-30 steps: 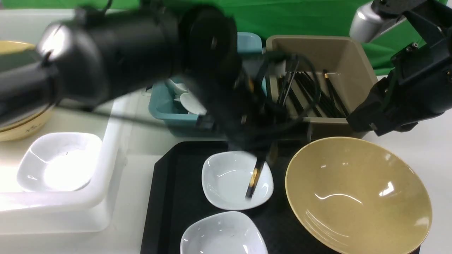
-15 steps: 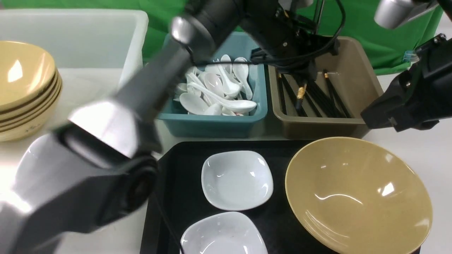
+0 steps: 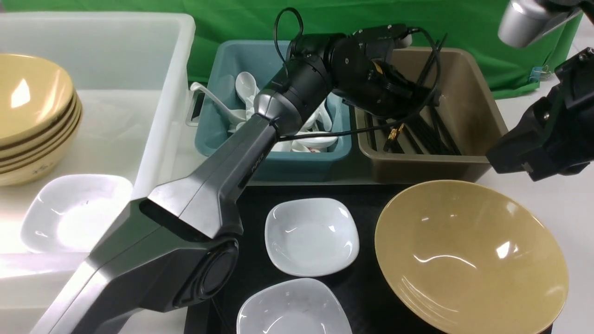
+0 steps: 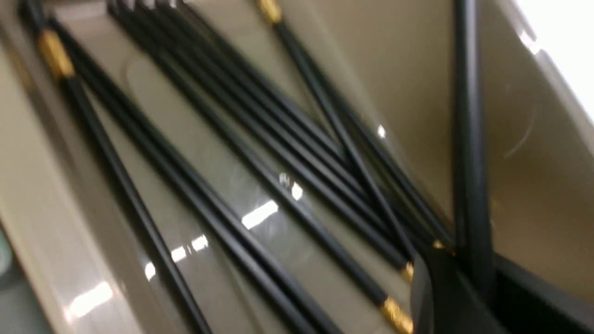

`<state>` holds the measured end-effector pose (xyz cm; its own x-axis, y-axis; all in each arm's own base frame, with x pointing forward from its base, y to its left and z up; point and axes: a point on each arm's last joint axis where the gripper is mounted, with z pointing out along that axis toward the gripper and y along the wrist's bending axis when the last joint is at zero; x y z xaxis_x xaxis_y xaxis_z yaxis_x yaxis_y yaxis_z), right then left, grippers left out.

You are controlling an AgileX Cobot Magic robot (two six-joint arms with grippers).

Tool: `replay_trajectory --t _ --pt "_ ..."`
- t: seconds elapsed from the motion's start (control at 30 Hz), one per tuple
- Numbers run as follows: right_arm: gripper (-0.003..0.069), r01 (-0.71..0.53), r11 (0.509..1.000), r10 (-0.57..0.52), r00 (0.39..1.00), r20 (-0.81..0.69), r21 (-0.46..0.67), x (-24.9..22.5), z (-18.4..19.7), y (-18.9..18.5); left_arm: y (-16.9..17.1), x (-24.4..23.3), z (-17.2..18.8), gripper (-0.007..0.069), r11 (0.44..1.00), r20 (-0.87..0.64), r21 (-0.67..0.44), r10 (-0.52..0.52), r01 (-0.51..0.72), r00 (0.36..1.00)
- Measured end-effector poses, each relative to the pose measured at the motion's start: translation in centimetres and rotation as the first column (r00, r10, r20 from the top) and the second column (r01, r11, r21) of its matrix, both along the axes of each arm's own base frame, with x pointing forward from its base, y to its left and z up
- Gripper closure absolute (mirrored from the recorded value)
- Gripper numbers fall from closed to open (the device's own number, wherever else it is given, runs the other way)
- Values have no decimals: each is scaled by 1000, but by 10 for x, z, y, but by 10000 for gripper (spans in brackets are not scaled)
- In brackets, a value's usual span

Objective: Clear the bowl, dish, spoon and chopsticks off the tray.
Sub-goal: Use the left arm to put the chopsticks into the small storage box on the right, then use the left arm to grab the yellow noodle bowl on the left

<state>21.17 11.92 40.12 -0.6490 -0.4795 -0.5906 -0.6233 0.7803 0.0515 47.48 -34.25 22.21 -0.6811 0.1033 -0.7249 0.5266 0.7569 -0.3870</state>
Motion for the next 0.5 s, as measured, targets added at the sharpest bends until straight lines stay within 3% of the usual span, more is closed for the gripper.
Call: replay_trajectory --t 0.37,0.43,0.5 --pt "535 3 1000 -3 1000 2 -20 0 -1 -2 5 -3 -1 258 997 -31 79 -7 9 999" --pt "535 17 998 -16 1000 19 -54 1 -1 -5 12 -12 8 270 989 -96 144 -11 25 995" --pt "535 51 995 -47 998 45 -91 0 1 -11 18 -18 25 350 983 -105 183 -14 33 994"
